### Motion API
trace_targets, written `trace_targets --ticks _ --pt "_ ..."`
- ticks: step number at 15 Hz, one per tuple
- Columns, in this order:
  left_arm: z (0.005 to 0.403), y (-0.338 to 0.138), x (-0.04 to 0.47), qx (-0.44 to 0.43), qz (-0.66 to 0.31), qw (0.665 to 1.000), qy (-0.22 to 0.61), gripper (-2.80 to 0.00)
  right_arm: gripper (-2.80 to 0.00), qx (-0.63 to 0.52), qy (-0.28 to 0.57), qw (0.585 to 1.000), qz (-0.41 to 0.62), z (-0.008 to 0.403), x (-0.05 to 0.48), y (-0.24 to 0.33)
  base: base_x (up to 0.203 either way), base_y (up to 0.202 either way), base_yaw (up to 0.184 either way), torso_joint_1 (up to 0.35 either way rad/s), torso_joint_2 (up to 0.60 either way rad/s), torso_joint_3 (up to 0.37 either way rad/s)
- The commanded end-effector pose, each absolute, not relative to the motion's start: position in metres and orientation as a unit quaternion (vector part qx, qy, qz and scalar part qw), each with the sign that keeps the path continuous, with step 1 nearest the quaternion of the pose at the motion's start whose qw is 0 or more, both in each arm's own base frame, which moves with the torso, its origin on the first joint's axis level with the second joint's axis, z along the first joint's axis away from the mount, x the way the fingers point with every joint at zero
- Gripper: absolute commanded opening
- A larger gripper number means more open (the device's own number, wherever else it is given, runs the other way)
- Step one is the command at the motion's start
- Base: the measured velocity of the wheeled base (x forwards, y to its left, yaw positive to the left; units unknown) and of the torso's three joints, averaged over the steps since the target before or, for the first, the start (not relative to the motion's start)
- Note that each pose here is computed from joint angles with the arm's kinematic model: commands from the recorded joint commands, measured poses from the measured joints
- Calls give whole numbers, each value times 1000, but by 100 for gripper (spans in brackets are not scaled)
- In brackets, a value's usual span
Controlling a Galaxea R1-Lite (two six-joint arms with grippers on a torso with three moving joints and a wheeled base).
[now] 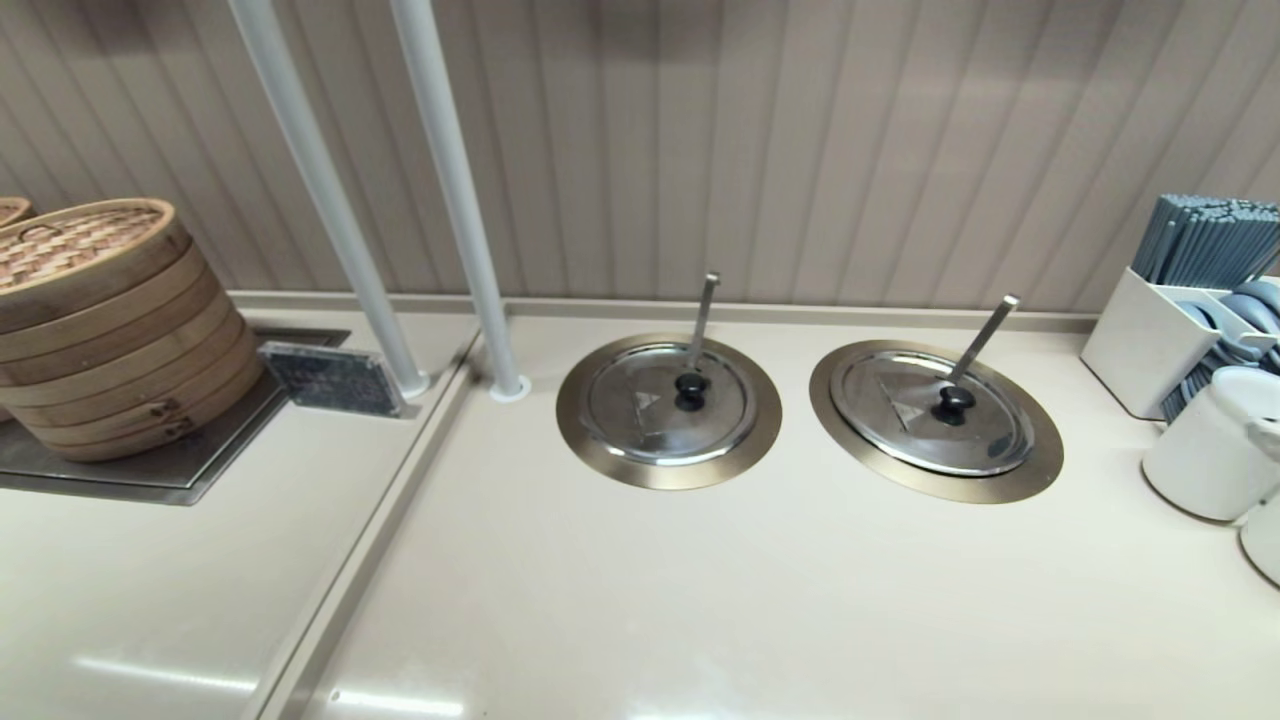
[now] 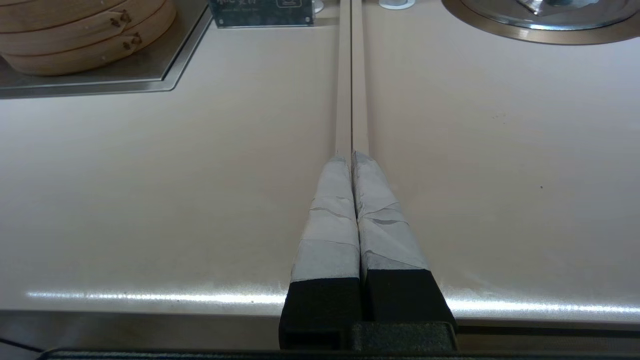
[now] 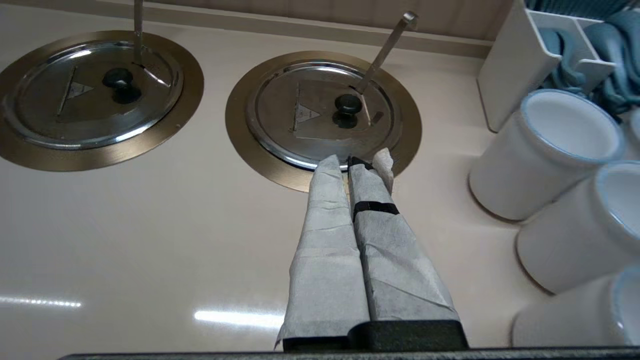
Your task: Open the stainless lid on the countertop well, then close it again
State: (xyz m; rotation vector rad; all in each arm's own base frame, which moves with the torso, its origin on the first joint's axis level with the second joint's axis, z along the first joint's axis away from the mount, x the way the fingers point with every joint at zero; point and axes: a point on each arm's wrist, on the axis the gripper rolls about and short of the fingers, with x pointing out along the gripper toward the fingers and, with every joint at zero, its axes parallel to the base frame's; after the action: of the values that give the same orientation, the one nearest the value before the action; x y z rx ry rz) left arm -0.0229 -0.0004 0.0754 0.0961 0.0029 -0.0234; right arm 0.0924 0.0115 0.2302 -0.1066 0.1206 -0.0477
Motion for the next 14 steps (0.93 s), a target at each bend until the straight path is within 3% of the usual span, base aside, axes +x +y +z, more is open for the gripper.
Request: trace_targets --ticks 1,5,7,10,14 --pt "75 0 -23 48 -12 999 2 -280 -280 -50 -20 998 -34 232 19 -2 0 0 0 0 0 0" --pt "75 0 -23 48 -12 999 2 -280 -280 -33 -21 995 -92 209 -41 -15 0 0 0 0 0 0" --pt "75 0 -23 48 -12 999 2 -280 -280 -10 11 993 -115 212 -48 -17 0 0 0 0 0 0" --pt "75 0 -23 48 -12 999 2 -280 -280 -24 -12 987 -157 233 -59 -11 0 0 0 0 0 0" --pt "75 0 -23 48 -12 999 2 -280 -280 -40 -71 994 -73 208 -92 -5 0 0 0 0 0 0"
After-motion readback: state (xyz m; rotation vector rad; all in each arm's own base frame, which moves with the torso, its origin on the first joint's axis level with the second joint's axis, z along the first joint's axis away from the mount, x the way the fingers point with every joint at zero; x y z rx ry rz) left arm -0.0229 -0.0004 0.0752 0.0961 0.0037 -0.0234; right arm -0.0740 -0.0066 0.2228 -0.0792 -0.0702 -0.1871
